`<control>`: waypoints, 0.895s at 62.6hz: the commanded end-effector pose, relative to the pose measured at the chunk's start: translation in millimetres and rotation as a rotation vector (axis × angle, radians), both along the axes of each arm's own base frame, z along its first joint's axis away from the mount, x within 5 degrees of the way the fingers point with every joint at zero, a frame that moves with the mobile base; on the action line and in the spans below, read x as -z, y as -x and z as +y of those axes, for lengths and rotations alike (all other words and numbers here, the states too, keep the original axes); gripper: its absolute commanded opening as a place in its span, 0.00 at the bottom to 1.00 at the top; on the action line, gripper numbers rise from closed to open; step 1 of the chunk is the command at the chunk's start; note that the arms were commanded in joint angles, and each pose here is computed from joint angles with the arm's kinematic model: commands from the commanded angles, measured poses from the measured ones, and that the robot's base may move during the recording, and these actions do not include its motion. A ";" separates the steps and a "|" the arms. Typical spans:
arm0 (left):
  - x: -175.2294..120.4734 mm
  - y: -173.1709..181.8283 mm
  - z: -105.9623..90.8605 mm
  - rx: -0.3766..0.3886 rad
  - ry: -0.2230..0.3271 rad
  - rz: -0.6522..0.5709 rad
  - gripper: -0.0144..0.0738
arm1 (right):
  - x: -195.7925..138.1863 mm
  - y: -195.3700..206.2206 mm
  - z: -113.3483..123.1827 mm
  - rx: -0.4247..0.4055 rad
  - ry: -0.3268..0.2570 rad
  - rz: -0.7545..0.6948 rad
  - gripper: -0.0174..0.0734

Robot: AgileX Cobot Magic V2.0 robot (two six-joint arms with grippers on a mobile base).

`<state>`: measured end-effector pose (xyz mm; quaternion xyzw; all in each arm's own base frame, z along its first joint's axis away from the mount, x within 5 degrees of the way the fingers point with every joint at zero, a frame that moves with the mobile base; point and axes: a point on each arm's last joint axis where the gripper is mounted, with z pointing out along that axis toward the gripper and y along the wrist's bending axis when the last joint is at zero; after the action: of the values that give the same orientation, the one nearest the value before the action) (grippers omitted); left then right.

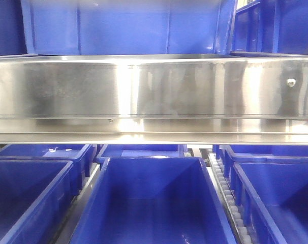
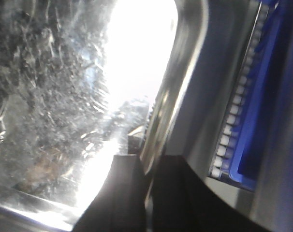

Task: Stack silver trays without gaps
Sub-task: 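Raise the held silver tray over the larger grey tray on the shelf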

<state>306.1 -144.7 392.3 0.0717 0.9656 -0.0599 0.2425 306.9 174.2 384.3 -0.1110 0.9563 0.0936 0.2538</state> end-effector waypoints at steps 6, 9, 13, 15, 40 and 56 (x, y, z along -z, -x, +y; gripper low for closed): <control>-5.3 -15.6 2.4 0.018 -0.021 -0.103 0.12 | 3.9 -17.7 1.7 -0.010 0.034 -0.059 0.26; -0.2 -19.4 0.6 0.024 -0.031 -0.094 0.12 | 9.1 -22.5 1.8 -0.005 0.039 -0.052 0.26; 3.7 -22.7 -0.8 0.035 -0.041 -0.090 0.14 | 12.5 -26.4 1.1 0.002 0.041 -0.050 0.28; 6.3 -24.6 -1.7 0.039 -0.045 -0.086 0.15 | 12.6 -27.8 -0.3 0.007 0.039 -0.052 0.31; 5.3 -26.3 -2.6 0.040 -0.038 -0.102 0.76 | 10.1 -28.1 -4.7 0.017 0.038 -0.058 0.88; -43.7 13.3 -0.7 0.083 0.013 -0.239 0.74 | -32.3 0.5 -19.7 0.021 -0.018 -0.161 0.83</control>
<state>324.4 -151.2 380.9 0.1044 0.9590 -0.0367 0.2610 329.4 170.7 364.0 -0.1061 0.9600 0.0707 0.2492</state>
